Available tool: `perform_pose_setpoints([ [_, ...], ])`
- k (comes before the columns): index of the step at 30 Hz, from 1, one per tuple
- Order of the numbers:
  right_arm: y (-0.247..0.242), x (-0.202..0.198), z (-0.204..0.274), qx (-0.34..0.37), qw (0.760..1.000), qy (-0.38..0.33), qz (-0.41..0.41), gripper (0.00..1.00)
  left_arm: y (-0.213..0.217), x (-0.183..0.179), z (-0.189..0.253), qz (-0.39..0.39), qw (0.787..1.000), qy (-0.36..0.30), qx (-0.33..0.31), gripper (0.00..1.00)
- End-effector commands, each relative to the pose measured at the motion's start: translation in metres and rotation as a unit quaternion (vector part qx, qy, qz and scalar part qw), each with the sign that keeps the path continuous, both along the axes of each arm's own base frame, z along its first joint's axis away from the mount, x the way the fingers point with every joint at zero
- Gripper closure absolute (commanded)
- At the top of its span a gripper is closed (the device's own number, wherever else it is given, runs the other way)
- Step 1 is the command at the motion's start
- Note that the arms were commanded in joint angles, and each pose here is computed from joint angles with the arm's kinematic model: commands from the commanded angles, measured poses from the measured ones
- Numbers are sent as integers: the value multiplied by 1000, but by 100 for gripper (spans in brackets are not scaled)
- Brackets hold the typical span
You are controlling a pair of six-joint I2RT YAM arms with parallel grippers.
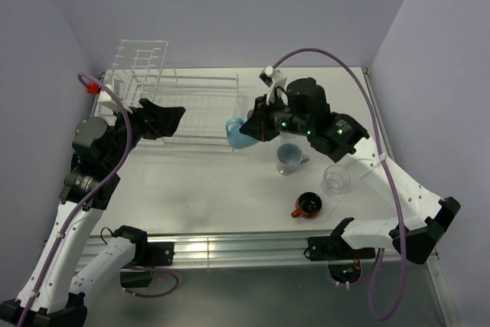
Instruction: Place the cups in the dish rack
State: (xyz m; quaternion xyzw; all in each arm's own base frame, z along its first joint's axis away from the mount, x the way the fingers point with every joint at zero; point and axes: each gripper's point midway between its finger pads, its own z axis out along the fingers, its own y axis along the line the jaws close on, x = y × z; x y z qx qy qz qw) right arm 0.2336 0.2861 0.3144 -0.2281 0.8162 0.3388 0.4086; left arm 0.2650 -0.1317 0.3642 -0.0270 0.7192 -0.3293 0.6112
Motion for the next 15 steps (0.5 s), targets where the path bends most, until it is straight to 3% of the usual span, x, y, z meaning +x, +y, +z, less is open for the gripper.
perform_pose_setpoints([
  [1, 19, -21, 86, 161, 983, -7, 89, 100, -20, -7, 46, -58, 995, -64, -51, 1],
  [8, 17, -20, 146, 310, 938, 17, 157, 100, -44, -4, 65, -129, 977, -135, -100, 1],
  [9, 16, -22, 152, 335, 928, 49, 158, 100, -48, -7, 65, -144, 974, -145, -101, 1],
  [15, 13, -11, 161, 394, 896, 103, 175, 100, -62, -19, 62, -201, 956, -187, -107, 1],
])
